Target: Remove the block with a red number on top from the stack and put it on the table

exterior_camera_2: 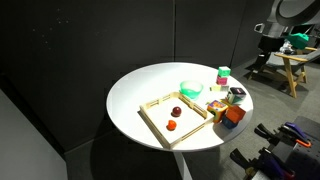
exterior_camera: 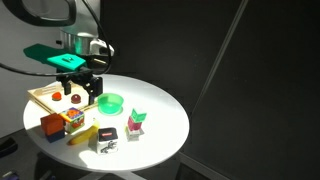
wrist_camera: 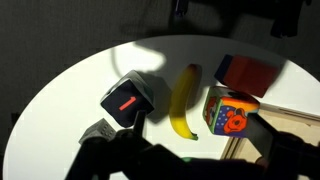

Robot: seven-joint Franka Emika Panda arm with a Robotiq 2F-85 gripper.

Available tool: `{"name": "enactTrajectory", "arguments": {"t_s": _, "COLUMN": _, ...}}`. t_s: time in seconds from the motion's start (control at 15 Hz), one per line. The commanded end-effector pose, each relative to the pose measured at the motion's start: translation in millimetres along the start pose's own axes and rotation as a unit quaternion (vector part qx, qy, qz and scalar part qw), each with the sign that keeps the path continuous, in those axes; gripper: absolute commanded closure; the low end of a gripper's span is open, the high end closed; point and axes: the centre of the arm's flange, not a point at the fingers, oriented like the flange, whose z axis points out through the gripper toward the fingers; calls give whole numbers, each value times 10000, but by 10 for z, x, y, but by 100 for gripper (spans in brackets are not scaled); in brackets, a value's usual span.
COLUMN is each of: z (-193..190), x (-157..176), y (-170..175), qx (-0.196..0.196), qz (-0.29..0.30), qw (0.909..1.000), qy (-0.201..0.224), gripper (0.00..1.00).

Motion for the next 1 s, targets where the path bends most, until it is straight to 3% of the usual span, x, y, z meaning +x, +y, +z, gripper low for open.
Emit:
{"name": "enactTrajectory", "arguments": {"t_s": 0.0, "z": -194, "x": -233, "y": -105, "qx": -38, "qz": -98, "qw": 9999, "qy": -96, "gripper": 0}}
{"name": "enactTrajectory", "arguments": {"t_s": 0.4, "z": -367, "x": -415, "y": -184, "qx": -79, "qz": -227, "qw": 9988, "qy": -415, "gripper": 0}}
{"name": "enactTrajectory", "arguments": {"t_s": 0.93, "z": -554, "x": -463, "y": -226, "qx": -308, "qz": 103, "qw": 9992, "qy": -212, "gripper": 0}}
